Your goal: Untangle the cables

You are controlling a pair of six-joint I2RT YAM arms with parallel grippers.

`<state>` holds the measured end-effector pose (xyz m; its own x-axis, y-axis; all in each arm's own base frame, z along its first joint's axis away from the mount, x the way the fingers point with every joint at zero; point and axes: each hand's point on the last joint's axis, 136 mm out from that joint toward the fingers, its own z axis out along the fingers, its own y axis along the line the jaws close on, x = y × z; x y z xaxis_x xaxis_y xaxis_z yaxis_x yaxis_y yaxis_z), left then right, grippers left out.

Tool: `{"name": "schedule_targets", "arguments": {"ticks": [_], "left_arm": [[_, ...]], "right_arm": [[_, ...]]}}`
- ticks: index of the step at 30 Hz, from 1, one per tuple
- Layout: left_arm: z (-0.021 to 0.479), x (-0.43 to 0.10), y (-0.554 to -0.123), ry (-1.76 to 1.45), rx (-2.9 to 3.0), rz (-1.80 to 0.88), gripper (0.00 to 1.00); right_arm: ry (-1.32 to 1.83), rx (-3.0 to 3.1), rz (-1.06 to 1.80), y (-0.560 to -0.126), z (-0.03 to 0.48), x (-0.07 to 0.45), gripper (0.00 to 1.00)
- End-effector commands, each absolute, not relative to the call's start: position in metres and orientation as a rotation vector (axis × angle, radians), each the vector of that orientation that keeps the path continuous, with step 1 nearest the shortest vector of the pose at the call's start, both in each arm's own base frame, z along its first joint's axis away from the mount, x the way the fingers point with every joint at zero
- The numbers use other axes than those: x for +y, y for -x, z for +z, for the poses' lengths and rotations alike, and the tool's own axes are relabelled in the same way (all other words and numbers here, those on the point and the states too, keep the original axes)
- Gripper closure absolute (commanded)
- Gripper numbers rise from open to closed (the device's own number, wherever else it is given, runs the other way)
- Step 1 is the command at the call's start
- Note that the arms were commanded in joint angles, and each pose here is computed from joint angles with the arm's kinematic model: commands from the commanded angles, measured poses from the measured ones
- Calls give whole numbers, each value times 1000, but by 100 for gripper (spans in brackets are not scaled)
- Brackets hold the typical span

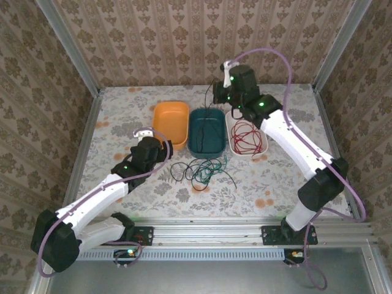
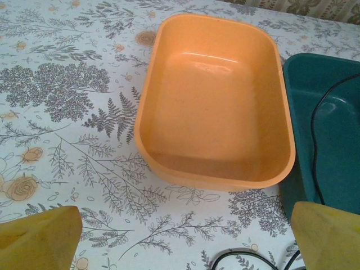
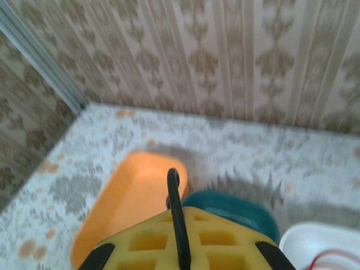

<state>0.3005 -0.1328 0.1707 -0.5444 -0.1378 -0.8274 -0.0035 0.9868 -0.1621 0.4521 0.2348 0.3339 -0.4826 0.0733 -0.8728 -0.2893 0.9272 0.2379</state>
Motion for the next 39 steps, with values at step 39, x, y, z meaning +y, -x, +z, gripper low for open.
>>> {"name": "schedule_targets", "arguments": {"ticks": [39], "left_arm": [[166, -158, -305, -9, 2189, -113, 5]], "right_arm": [[-6, 2033, 695, -490, 279, 292, 100]]}}
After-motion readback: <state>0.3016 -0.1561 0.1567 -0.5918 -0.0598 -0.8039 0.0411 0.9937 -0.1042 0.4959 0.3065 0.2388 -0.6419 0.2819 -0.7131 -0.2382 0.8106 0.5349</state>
